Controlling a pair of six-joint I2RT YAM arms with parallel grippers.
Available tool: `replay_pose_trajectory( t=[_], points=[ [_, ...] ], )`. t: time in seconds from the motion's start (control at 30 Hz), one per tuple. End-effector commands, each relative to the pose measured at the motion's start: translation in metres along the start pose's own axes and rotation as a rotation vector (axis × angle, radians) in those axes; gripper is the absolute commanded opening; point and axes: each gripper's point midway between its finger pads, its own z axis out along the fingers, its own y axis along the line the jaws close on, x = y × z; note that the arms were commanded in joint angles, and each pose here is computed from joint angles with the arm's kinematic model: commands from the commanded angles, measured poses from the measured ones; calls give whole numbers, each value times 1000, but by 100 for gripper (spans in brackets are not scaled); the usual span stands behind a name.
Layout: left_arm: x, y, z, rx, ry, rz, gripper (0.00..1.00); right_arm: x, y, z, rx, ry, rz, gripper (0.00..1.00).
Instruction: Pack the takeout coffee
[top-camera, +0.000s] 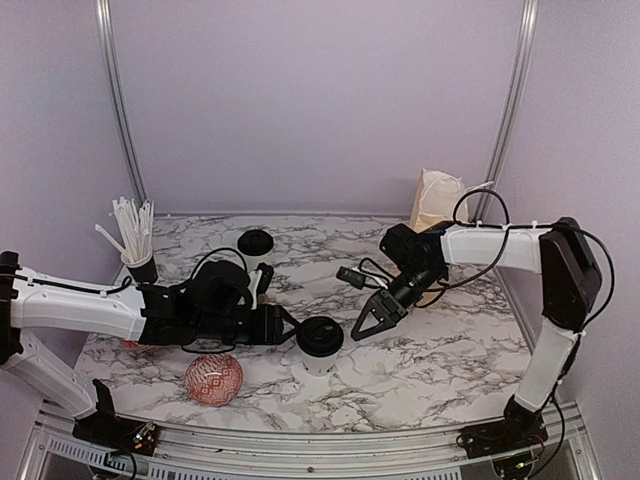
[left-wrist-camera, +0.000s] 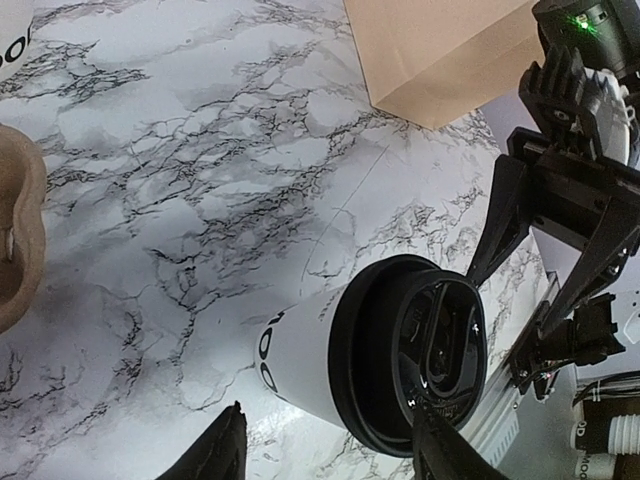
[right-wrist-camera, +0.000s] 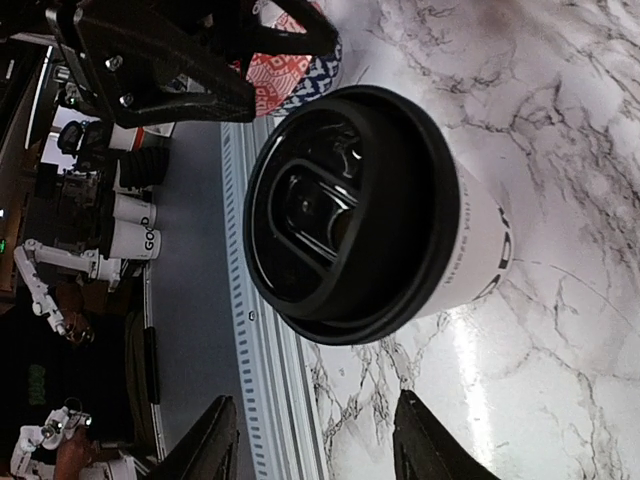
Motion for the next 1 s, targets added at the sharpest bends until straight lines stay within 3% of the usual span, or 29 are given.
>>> replay_pose_trajectory(
  t=[0.0, 0.37, 0.97],
  points=[
    [-4, -4, 6, 45, -16, -45, 56, -3, 11, 17, -51, 24, -18, 52],
    [-3, 6, 13, 61, -9, -94, 49, -9, 0, 25, -76, 36, 41, 55],
    [12, 11, 24, 64, 58, -91, 47, -13, -14, 34, -98, 48, 92, 52]
  ],
)
